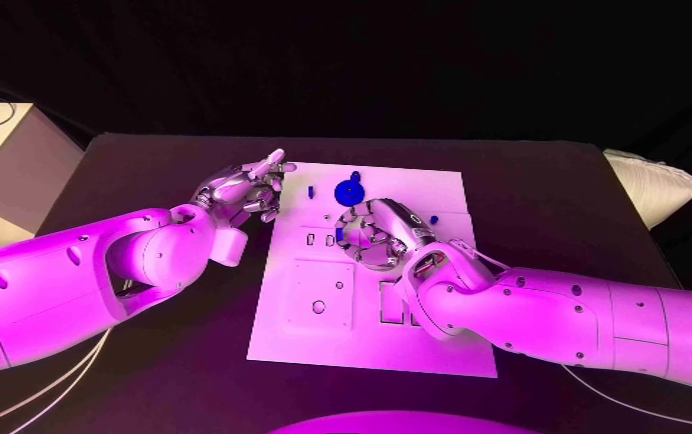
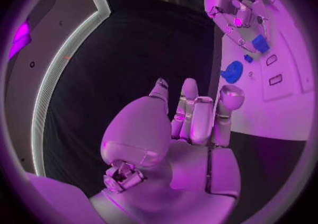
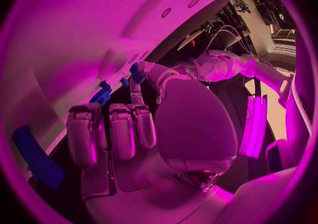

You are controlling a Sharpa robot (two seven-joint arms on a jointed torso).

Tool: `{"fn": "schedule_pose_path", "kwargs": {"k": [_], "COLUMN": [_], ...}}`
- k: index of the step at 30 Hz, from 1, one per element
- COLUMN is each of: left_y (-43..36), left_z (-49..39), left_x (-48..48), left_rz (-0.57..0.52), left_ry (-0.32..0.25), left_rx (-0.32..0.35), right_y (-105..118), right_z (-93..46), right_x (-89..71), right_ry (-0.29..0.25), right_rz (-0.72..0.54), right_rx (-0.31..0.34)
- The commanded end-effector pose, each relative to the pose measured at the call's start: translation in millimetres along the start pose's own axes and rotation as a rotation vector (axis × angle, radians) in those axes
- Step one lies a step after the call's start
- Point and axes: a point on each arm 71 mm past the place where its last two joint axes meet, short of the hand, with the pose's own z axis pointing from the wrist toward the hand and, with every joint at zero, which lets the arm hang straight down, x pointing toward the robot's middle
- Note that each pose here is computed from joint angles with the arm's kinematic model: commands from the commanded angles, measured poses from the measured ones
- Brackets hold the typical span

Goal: Assemble the parts on the task board

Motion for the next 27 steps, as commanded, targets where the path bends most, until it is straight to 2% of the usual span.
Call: {"fn": "schedule_pose_path", "kwargs": {"k": [1, 27], "left_y": [-1.3, -1.0], "left_z": [0.8, 1.1], "left_x": [2.1, 1.6], "left_rz": [-0.01, -0.01], "left_ry": [0.005, 0.005], "left_rx": [0.011, 0.006], "right_y": [0.1, -1.5], "right_z": [0.5, 1.3], "right_x": [2.7, 4.6], "right_ry": [0.016, 0.031], "right_rz": [-0.018, -0.073], "right_rx": [-0.007, -0.007]}}
